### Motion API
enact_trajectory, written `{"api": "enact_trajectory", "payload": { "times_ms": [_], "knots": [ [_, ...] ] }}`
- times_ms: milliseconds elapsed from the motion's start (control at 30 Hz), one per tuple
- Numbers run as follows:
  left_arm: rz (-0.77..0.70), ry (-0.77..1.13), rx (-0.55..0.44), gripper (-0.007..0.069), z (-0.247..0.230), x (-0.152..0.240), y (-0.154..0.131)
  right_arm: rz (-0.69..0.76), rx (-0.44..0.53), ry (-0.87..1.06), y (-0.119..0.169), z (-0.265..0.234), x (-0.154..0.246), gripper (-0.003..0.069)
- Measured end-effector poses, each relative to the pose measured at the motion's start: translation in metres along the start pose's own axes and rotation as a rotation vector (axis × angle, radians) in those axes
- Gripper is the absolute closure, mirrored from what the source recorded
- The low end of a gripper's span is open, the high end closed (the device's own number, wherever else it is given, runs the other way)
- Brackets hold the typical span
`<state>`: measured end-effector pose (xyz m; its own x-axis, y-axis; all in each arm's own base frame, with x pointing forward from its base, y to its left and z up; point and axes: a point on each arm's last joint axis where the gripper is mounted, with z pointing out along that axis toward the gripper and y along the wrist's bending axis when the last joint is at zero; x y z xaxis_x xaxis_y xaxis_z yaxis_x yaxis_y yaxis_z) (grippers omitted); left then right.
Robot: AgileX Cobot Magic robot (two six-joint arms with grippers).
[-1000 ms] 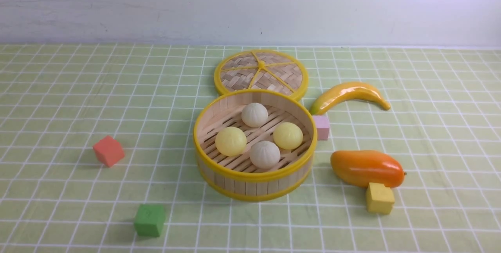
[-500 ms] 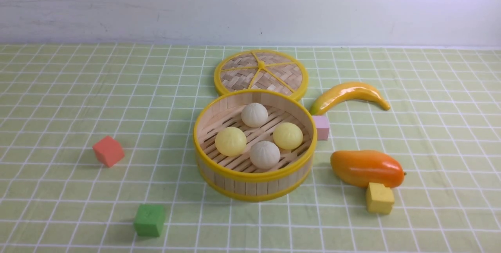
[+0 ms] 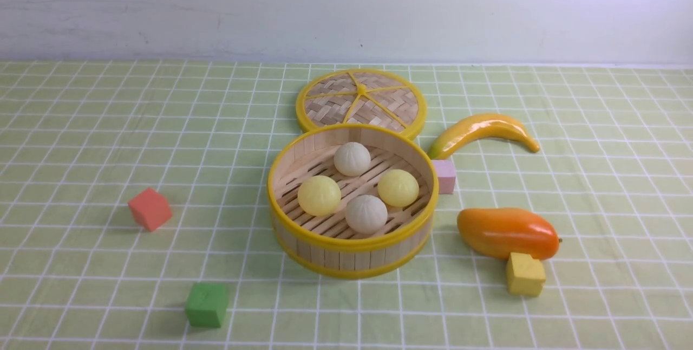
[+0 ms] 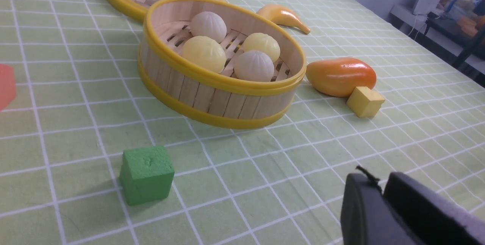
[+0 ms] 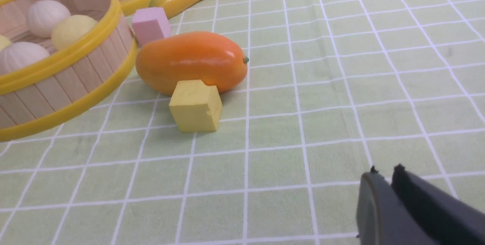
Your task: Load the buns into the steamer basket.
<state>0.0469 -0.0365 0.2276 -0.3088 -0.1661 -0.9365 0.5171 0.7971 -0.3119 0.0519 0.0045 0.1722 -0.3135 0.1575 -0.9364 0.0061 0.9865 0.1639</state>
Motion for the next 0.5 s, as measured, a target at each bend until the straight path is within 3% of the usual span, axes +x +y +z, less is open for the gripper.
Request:
{"api": "enact_trajectory", "payload": {
  "times_ms": [333, 467, 500],
  "knots": [
    [0.017, -0.039, -0.014, 0.0542, 0.001, 0.000, 0.002, 0.001, -0.001, 0.000, 0.000, 0.000, 0.000, 0.0594],
    [0.043, -0.187, -0.137, 0.0566, -0.001, -0.009, 0.012, 0.002, -0.001, 0.001, 0.000, 0.000, 0.000, 0.0594],
    [0.031, -0.235, -0.219, 0.0585, -0.003, -0.010, 0.015, 0.002, -0.001, 0.001, 0.000, 0.000, 0.000, 0.0594]
  ]
}}
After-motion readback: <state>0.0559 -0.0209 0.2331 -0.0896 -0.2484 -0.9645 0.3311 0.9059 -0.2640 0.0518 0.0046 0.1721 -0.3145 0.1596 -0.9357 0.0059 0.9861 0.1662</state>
